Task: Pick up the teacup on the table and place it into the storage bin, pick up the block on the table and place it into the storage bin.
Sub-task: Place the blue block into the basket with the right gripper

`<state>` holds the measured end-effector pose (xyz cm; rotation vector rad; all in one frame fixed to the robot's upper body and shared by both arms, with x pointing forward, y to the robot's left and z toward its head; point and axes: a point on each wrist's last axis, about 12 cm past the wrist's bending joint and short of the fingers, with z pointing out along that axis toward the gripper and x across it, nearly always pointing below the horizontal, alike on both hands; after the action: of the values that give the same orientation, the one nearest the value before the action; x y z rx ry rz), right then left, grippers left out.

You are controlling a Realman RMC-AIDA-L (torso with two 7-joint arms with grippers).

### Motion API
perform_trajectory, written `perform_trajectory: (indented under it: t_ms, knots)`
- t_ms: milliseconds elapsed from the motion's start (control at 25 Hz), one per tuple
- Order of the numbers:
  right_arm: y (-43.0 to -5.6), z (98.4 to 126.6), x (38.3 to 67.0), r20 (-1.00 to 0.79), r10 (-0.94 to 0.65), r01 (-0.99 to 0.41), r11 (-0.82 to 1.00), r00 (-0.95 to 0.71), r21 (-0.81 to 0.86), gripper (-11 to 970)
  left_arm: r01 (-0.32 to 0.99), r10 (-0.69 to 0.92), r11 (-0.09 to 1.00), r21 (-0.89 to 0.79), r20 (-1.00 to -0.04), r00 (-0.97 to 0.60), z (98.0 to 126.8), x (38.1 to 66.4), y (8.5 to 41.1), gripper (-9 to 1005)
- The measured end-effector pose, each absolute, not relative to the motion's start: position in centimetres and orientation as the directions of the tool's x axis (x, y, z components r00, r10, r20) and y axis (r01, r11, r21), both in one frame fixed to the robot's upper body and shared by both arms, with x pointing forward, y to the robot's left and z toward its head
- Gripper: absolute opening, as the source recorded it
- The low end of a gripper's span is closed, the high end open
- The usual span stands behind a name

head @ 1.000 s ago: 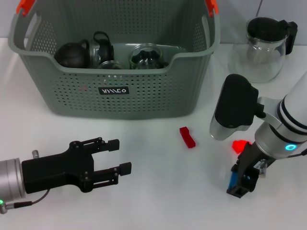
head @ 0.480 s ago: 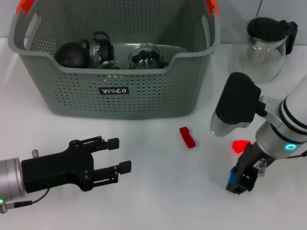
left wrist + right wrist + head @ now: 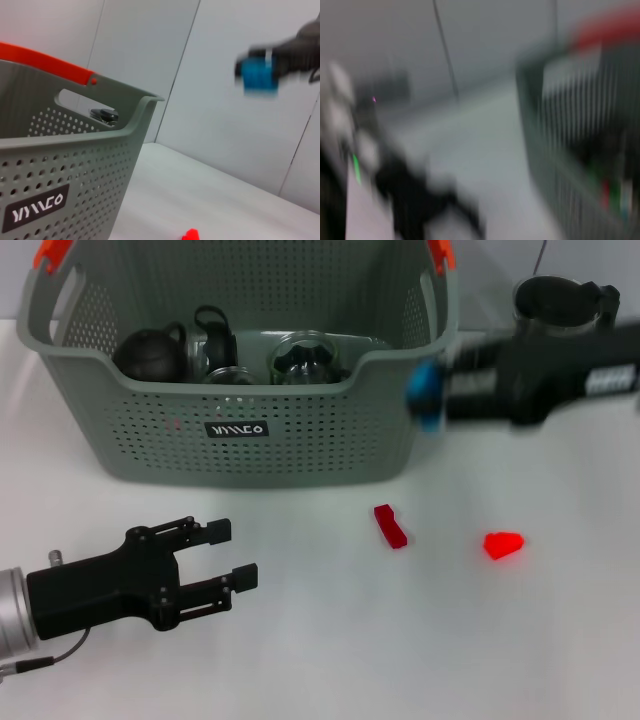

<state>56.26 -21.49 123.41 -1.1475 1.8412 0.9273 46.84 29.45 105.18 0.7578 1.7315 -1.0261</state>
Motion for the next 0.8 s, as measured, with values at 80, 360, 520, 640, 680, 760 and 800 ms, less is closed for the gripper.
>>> perform_trajectory:
  t_ms: [80, 360, 520, 640, 680, 760, 800]
  knots:
    - [-22.4, 124.1, 56.5, -0.935, -0.229, -0.927, 0.323, -0.27, 0.189, 440, 0.838, 0.039, 0.457, -0.3, -0.934, -0.356, 105.2, 46.8, 29.5, 725]
    - [-18.6, 123.3, 61.5, -0.953, -0.069, -0.874, 0.424, -0.294, 0.238, 448, 0.84, 0.032, 0.45, -0.304, -0.934, -0.356, 105.2, 47.1, 29.0, 725]
    - [-13.3, 124.3, 64.3, -0.93, -0.216, -0.863, 0.479, -0.297, 0.164, 453, 0.84, 0.029, 0.446, -0.308, -0.933, -0.358, 105.1, 47.2, 28.9, 725]
    - [-9.6, 125.5, 65.8, -0.893, -0.346, -0.852, 0.519, -0.287, 0.072, 456, 0.84, 0.025, 0.444, -0.313, -0.932, -0.361, 105.1, 47.2, 28.7, 726]
    - [-8.5, 125.8, 66.3, -0.88, -0.382, -0.848, 0.529, -0.283, 0.043, 457, 0.839, 0.025, 0.444, -0.313, -0.932, -0.361, 105.1, 47.2, 28.7, 726]
    - [-6.7, 125.9, 67.1, -0.85, -0.435, -0.834, 0.551, -0.297, 0.01, 459, 0.84, 0.025, 0.443, -0.312, -0.933, -0.36, 105.1, 47.3, 28.6, 726]
    - [-6.1, 125.9, 67.5, -0.837, -0.455, -0.829, 0.56, -0.303, -0.004, 460, 0.841, 0.025, 0.443, -0.312, -0.933, -0.359, 105.1, 47.3, 28.6, 726]
